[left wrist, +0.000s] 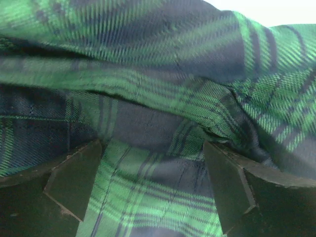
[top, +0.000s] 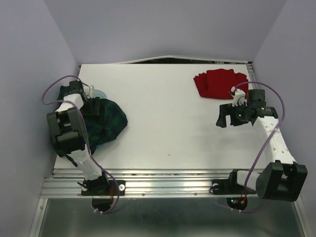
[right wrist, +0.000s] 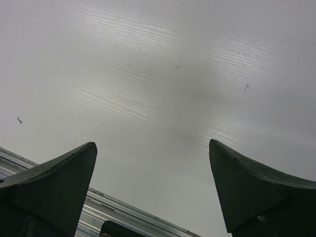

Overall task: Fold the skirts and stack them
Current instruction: Grab the skirt from the pile, then move the skirt to the center of the board

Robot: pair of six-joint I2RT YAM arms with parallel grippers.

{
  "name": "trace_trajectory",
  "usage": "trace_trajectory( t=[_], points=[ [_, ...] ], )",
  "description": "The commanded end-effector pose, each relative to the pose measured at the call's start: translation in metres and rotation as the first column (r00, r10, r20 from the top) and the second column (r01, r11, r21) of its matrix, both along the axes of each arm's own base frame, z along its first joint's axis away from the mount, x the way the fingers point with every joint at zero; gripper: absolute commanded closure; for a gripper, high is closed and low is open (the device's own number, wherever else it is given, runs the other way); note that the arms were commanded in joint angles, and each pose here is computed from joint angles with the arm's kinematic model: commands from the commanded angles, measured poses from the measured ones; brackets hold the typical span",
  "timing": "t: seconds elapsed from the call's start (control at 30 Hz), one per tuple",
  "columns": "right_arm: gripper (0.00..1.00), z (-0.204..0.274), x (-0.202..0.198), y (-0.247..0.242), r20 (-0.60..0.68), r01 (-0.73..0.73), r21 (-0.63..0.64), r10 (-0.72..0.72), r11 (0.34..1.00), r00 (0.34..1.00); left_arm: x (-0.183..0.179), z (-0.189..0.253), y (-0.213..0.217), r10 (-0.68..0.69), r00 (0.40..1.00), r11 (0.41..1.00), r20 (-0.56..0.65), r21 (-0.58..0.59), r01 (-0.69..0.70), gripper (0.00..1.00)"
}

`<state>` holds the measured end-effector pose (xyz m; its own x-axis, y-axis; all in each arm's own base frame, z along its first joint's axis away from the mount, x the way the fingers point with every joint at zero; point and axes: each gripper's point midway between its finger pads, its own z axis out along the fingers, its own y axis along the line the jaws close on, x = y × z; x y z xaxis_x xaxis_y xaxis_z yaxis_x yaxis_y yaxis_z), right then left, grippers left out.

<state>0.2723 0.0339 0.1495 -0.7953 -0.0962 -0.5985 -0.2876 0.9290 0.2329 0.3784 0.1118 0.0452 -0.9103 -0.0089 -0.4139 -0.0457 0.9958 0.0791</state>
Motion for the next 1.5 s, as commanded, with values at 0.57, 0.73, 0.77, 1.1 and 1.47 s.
trace_trajectory(
  t=[0.57,0.73,0.77,1.1,1.47],
  points=[
    [0.0,0.026,0.012,0.003,0.07,-0.006,0.023,0.004,1.0,0.998,-0.009,0.174,-0.023,-0.074,0.944,0.997,0.321,0.005,0.077,1.0],
    [0.0,0.029,0.012,0.007,0.078,-0.012,0.046,0.008,0.999,0.997,-0.032,0.286,-0.03,-0.151,0.853,0.988,0.5,0.112,0.109,1.0],
    [0.0,0.029,0.012,0.008,0.078,-0.017,0.052,0.012,0.999,0.997,-0.035,0.309,-0.033,-0.169,0.821,0.984,0.545,0.134,0.114,1.0],
    [0.0,0.041,0.015,0.011,0.103,-0.028,0.062,0.022,0.998,0.994,-0.077,0.469,-0.086,-0.3,0.475,0.95,0.827,0.213,0.229,1.0],
    [0.0,0.063,0.032,0.012,0.16,0.005,0.094,-0.021,0.996,0.987,-0.08,0.516,-0.208,-0.385,0.15,0.7,0.911,0.182,0.69,1.0]
  ],
)
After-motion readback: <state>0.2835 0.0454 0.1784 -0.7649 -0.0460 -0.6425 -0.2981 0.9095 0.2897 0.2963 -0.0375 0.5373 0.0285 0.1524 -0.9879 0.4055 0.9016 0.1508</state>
